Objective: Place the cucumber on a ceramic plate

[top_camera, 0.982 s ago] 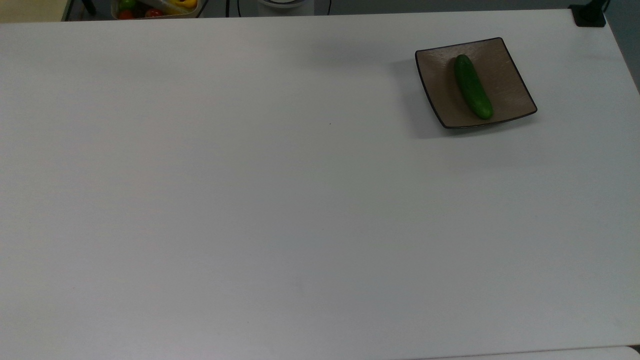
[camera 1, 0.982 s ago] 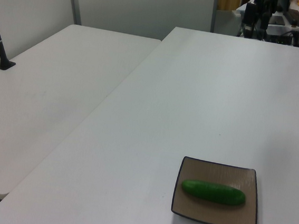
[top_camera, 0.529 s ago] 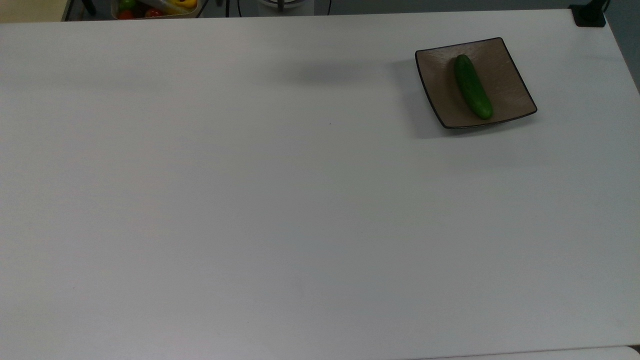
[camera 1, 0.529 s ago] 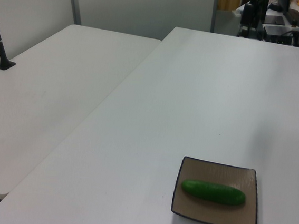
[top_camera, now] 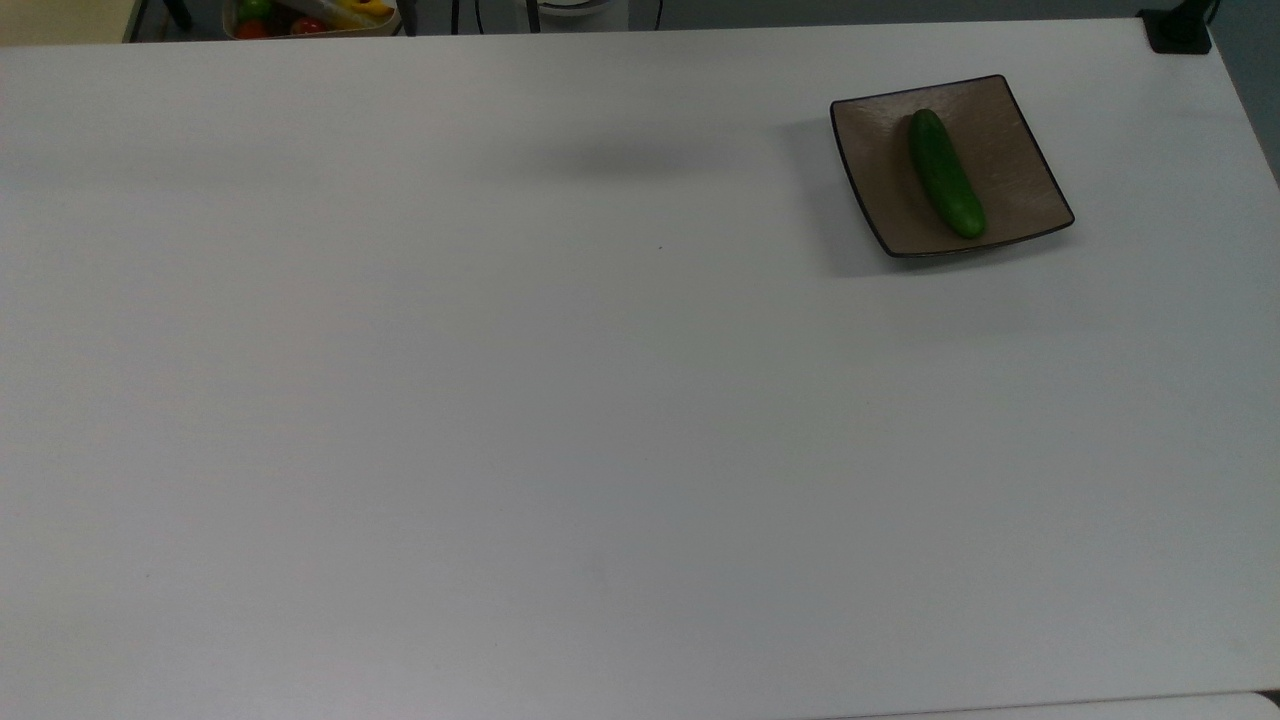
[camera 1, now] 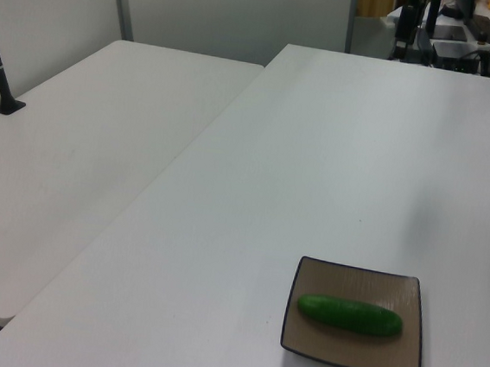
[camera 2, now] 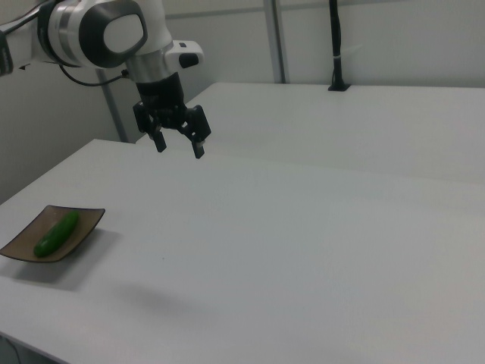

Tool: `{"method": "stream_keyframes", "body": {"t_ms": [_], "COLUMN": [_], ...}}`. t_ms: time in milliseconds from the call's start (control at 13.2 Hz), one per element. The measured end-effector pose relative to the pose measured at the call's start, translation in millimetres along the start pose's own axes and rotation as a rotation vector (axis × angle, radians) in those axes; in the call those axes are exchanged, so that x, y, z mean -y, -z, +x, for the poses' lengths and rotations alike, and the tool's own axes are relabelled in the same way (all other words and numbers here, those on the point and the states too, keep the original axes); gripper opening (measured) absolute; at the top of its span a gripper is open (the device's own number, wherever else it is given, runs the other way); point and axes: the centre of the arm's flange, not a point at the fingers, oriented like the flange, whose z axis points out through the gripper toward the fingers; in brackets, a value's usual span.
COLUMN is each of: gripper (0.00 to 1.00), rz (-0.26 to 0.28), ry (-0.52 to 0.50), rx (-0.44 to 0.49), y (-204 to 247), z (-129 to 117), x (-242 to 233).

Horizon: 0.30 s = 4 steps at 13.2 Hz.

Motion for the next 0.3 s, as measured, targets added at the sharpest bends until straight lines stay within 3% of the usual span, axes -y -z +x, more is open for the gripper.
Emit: {"method": "stream_keyframes", "body": {"t_ms": [302], "gripper": [1.0], "rz": [0.002], "ry": [0.015], "rx": [-0.005], "y": [2.7], "z": [-1.2], "x": [-2.0]}}
